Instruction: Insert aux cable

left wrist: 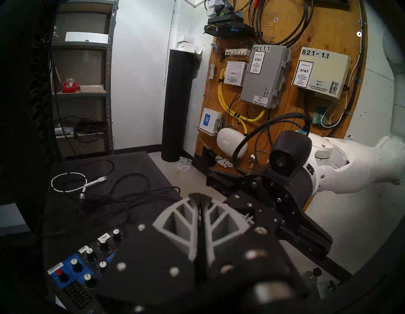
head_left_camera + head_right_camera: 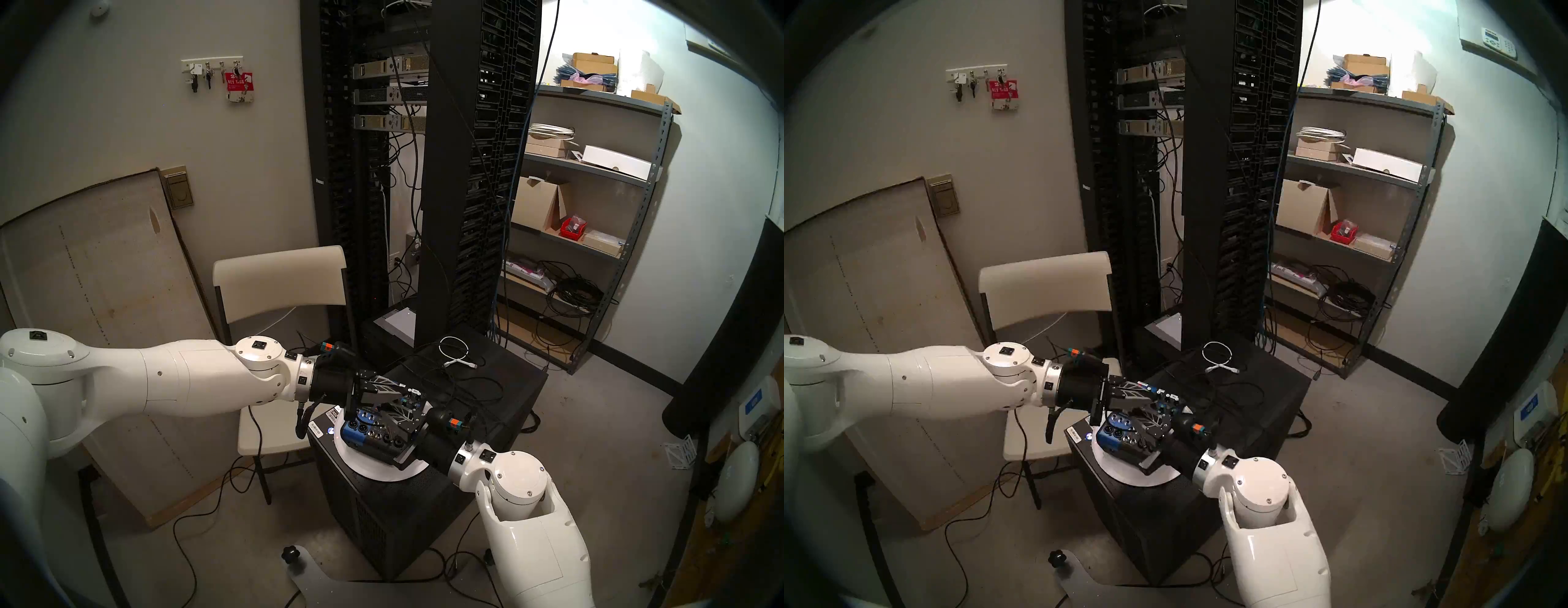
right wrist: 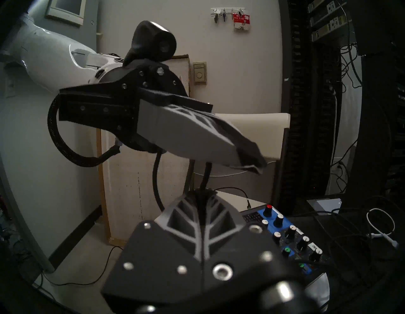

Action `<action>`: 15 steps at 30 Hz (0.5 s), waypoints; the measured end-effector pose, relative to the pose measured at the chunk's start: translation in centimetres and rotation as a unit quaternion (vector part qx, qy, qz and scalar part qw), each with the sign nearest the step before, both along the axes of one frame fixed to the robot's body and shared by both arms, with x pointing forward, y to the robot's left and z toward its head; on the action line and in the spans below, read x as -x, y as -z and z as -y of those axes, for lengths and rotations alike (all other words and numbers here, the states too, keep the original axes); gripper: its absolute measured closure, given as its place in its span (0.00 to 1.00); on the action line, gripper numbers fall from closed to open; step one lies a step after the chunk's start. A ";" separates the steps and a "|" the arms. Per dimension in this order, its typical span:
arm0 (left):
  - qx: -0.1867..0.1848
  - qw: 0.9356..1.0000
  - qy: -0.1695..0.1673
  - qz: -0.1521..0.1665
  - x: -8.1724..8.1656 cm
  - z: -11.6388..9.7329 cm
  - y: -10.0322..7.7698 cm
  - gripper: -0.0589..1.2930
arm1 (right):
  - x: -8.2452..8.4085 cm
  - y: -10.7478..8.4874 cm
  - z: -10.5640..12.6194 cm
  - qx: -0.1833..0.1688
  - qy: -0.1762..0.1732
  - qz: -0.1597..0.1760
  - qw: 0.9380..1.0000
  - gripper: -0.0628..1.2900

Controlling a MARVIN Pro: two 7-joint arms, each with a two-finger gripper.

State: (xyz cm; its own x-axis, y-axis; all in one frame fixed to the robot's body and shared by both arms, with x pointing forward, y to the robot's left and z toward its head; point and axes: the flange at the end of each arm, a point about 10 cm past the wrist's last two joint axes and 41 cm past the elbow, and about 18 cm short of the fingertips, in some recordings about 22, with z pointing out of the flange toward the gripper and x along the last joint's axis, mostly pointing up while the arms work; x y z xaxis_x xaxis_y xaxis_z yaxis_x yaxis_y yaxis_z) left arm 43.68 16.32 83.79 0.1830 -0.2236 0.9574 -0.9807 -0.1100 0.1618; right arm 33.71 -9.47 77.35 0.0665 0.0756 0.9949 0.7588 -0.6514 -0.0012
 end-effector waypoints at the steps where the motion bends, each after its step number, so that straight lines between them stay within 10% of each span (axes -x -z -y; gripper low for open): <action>1: 0.000 1.000 0.000 0.000 0.0 0.0 0.0 0.92 | 0.0 0.0 0.0 0.000 0.000 0.000 1.000 0.97; 15: 0.003 1.000 0.003 0.000 0.0 0.3 -0.1 0.92 | -0.3 0.3 -0.3 0.003 -0.002 0.002 1.000 0.97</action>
